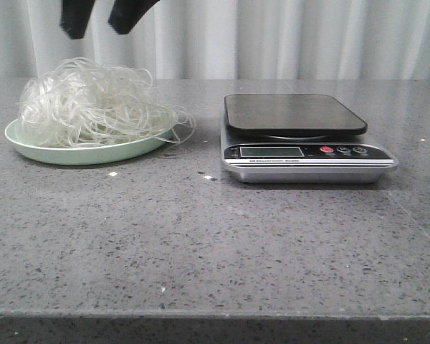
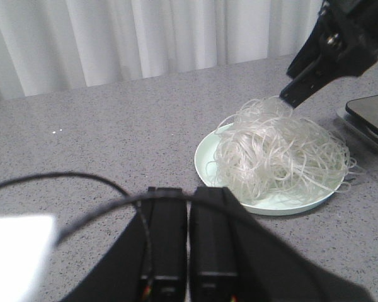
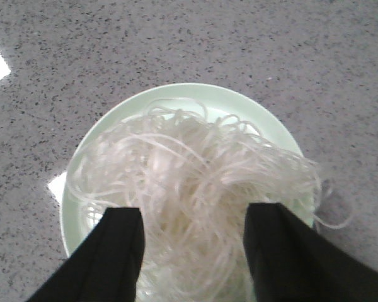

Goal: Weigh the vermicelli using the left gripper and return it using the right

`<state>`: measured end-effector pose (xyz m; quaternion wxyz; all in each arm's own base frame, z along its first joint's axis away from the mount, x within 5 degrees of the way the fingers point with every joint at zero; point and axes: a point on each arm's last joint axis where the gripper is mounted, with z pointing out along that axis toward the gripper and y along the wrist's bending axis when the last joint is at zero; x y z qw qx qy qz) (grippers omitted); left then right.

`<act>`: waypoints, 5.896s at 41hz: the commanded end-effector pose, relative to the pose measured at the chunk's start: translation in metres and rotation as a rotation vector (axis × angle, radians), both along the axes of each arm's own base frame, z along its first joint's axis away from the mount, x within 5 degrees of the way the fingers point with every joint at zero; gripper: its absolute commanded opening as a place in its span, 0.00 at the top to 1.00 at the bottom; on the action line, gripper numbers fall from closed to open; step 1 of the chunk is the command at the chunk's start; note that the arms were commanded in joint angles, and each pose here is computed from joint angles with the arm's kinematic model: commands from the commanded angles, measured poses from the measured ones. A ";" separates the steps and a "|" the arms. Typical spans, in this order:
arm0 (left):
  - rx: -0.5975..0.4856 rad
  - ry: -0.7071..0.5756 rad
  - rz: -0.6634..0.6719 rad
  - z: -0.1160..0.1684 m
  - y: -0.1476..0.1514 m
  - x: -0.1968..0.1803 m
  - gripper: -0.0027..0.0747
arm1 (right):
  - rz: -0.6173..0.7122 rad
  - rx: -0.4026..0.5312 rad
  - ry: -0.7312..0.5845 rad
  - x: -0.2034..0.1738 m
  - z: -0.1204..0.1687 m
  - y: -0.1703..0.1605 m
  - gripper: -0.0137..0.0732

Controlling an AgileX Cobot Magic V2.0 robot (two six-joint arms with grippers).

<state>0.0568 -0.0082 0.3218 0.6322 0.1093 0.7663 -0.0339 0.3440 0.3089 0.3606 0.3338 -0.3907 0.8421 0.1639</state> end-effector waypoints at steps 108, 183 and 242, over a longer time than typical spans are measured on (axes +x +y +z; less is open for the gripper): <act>-0.029 -0.087 -0.009 0.015 -0.001 0.000 0.79 | -0.695 0.421 -0.773 -0.248 -0.067 -0.295 0.67; -0.033 -0.218 0.164 -0.116 0.006 0.003 0.79 | -0.695 0.420 -0.771 -0.248 -0.067 -0.295 0.67; -0.162 -0.265 0.219 -0.113 0.009 -0.002 0.79 | -0.695 0.420 -0.770 -0.248 -0.067 -0.295 0.67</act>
